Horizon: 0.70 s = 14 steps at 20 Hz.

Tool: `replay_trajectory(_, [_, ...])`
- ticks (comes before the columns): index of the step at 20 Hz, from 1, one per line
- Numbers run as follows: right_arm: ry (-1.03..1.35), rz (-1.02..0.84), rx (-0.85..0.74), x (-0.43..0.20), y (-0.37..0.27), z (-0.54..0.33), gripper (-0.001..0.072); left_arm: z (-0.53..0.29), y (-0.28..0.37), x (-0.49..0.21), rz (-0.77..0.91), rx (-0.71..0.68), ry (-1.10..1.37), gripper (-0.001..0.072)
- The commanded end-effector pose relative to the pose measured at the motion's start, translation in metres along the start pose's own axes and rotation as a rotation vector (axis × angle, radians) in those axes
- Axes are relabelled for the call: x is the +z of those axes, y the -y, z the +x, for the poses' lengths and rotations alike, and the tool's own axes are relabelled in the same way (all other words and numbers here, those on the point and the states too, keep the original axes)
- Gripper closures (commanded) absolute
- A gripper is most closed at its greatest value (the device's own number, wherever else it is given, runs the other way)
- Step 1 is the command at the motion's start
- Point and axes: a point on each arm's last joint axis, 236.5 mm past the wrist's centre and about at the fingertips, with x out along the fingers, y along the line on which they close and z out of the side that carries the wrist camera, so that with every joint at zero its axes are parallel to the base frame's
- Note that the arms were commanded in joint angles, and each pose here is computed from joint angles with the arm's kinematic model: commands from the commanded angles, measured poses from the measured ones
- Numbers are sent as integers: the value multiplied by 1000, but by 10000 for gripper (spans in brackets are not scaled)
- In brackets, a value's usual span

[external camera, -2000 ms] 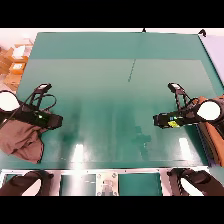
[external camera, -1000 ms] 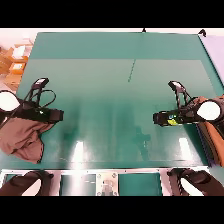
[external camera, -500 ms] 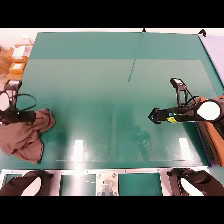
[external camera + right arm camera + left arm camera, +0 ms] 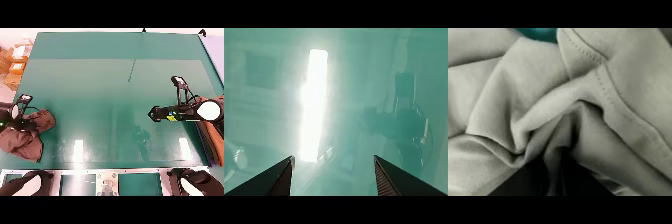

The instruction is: Fold the shirts.

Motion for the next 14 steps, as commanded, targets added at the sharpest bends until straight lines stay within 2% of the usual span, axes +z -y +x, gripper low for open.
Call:
replay_trajectory(1, [5, 0, 2, 1, -1, 0, 155, -9, -5, 22, -7, -10, 52, 688])
replay_trajectory(3, [9, 4, 1, 3, 0, -3, 162, -44, 5, 46, -29, -68, 80, 689])
replay_trajectory(4, [6, 6, -1, 4, 0, -6, 293, -73, 22, 64, 14, -119, 130, 689])
replay_trajectory(5, [0, 0, -4, 5, 1, -11, 504, -106, 43, 82, 49, -170, 199, 689])
replay_trajectory(6, [-4, -10, -6, 7, 1, -17, 607, -147, 71, 101, 98, -226, 290, 689])
replay_trajectory(7, [2, -10, -7, 11, 1, -22, 664, -190, 103, 115, 143, -299, 388, 689])
replay_trajectory(10, [41, -18, -10, 27, 2, -40, 699, -284, 197, 124, 279, -510, 572, 689])
replay_trajectory(14, [70, 38, -33, 38, 19, -51, 699, -293, 308, 108, 422, -675, 543, 687])
